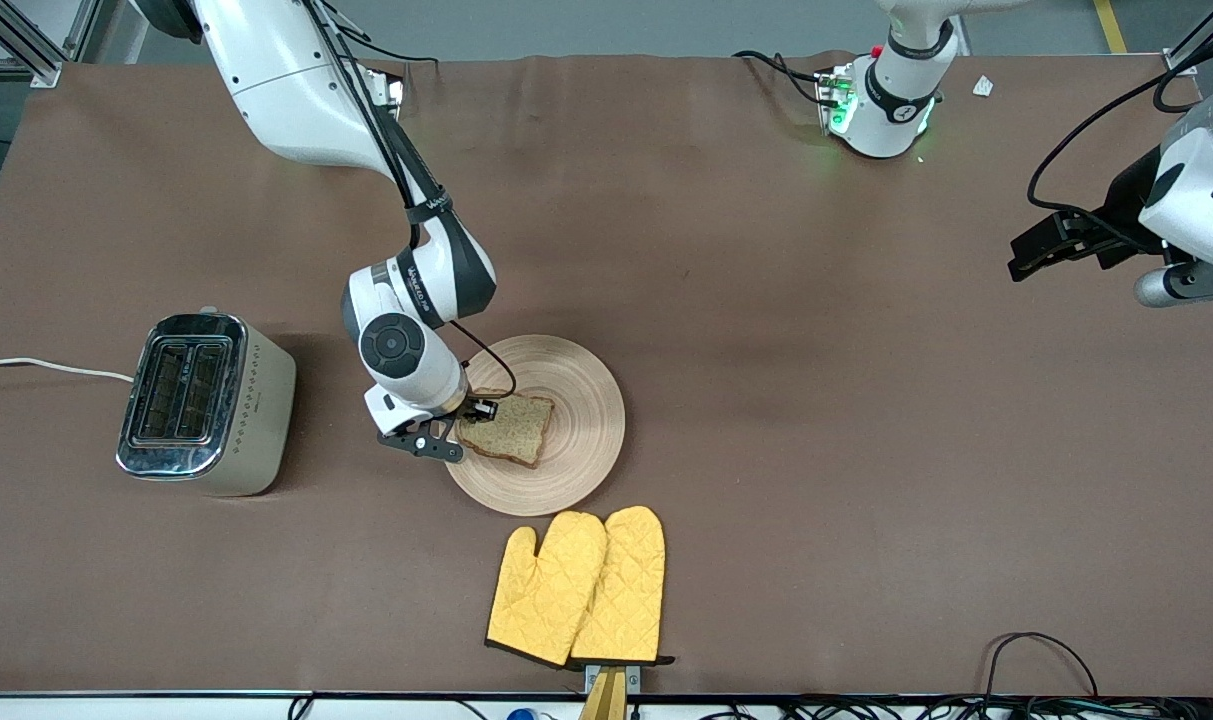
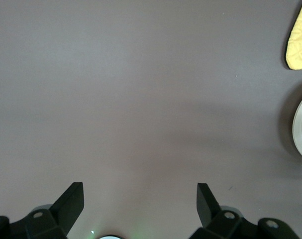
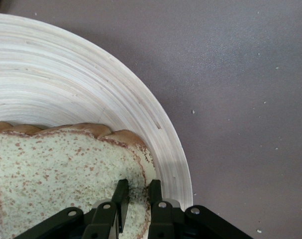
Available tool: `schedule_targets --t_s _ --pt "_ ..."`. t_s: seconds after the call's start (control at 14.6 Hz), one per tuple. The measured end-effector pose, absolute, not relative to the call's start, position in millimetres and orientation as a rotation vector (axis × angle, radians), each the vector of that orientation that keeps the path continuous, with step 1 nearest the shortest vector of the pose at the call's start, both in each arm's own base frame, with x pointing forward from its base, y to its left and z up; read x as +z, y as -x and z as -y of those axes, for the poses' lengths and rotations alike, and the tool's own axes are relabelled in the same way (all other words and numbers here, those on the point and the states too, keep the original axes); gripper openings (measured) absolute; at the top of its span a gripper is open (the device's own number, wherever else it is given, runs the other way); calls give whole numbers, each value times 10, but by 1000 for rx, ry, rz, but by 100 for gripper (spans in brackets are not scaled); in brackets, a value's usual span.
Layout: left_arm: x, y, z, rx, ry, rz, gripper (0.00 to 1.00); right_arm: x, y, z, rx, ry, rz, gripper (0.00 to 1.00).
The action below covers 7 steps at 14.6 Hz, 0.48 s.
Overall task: Move plate and put bread in toaster
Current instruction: 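Grasp the bread slice with the right gripper and lift it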
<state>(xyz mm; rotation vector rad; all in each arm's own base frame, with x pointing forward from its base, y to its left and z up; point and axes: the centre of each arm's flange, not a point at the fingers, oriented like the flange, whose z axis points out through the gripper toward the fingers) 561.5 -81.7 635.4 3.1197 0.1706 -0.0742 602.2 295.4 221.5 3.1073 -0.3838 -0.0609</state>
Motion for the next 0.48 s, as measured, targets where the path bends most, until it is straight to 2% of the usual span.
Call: schedule_targets --t_s 0.14,0.48 --pt "6354 -5614 822 -74 -3120 -156 100 2215 -6023 -2952 -61 -3107 384 5" --pt "6357 -5612 834 -73 -3120 -153 100 2233 -6027 -2956 -69 -3099 372 3"
